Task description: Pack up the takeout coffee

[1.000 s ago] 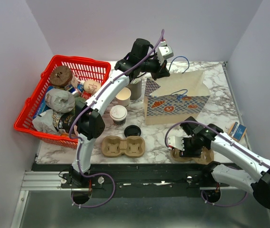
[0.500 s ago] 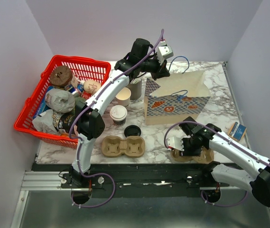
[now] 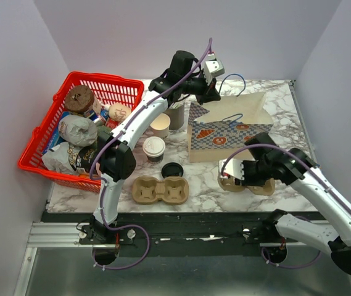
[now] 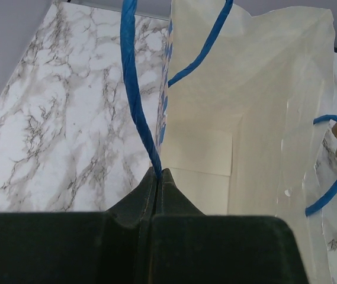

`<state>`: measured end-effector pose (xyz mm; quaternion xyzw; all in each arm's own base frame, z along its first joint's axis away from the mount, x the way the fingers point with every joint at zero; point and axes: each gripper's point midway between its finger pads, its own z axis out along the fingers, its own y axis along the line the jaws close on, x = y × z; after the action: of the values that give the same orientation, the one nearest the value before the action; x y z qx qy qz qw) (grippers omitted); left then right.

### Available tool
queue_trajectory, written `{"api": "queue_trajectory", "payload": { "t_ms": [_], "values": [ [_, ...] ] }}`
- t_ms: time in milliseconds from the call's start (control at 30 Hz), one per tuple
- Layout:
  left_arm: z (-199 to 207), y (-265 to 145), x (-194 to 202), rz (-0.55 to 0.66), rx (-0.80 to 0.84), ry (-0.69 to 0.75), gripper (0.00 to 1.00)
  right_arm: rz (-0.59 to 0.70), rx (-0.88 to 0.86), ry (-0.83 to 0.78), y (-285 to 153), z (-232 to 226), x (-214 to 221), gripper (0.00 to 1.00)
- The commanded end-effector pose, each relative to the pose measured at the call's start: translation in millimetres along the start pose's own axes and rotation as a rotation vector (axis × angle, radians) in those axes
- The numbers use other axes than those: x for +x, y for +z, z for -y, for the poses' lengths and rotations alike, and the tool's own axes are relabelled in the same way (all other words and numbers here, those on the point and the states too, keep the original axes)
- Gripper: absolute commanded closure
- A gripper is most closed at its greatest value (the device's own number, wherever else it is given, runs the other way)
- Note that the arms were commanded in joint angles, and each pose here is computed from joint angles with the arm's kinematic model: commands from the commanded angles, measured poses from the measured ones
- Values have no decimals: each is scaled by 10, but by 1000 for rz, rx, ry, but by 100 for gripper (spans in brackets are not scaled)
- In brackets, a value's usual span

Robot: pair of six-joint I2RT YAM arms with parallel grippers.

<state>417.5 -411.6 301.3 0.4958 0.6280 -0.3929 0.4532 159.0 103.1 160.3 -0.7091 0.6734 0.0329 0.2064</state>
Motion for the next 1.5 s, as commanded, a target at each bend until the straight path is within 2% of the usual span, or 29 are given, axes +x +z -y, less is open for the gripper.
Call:
{"api": "queue_trajectory", "payload": {
  "t_ms": [0,67,100,233,367,467,567,633,767,800,933,1133,1267,1467],
  "values": [
    [71,-178,-233,51,21,35,100,184,15,9,-627,24,-440,70],
    [79,-174,-232,52,25,30,100,254,35,30,-865,136,-660,77],
    [85,-175,-233,54,27,23,100,326,119,21,-1171,296,-840,82],
    [81,-132,-322,96,34,-1,100,509,325,64,-1787,756,-1282,99],
    [116,-97,-358,104,46,-2,100,660,552,83,-2392,1217,-1601,99],
    [191,-132,-390,109,67,-3,100,685,689,94,-2690,1482,-1662,99],
    [286,-175,-426,113,80,4,100,700,739,44,-2759,1613,-1746,99],
    [341,-179,-426,113,88,3,100,700,752,30,-2754,1651,-1763,100],
    [446,-220,-448,120,98,-6,100,611,726,1,-2438,1718,-1663,100],
    [461,-213,-393,113,100,-37,100,568,691,4,-2214,1719,-1597,99],
    [531,-224,-400,126,112,-57,100,517,688,39,-1917,1826,-1359,99],
    [585,-249,-455,143,125,-104,100,476,639,-31,-1736,1756,-1160,99],
    [660,-269,-545,160,139,-147,100,444,540,-91,-1567,1588,-1123,99],
    [817,-334,-614,159,148,-291,100,402,359,-48,-1387,1360,-1063,99]
  ]
}}
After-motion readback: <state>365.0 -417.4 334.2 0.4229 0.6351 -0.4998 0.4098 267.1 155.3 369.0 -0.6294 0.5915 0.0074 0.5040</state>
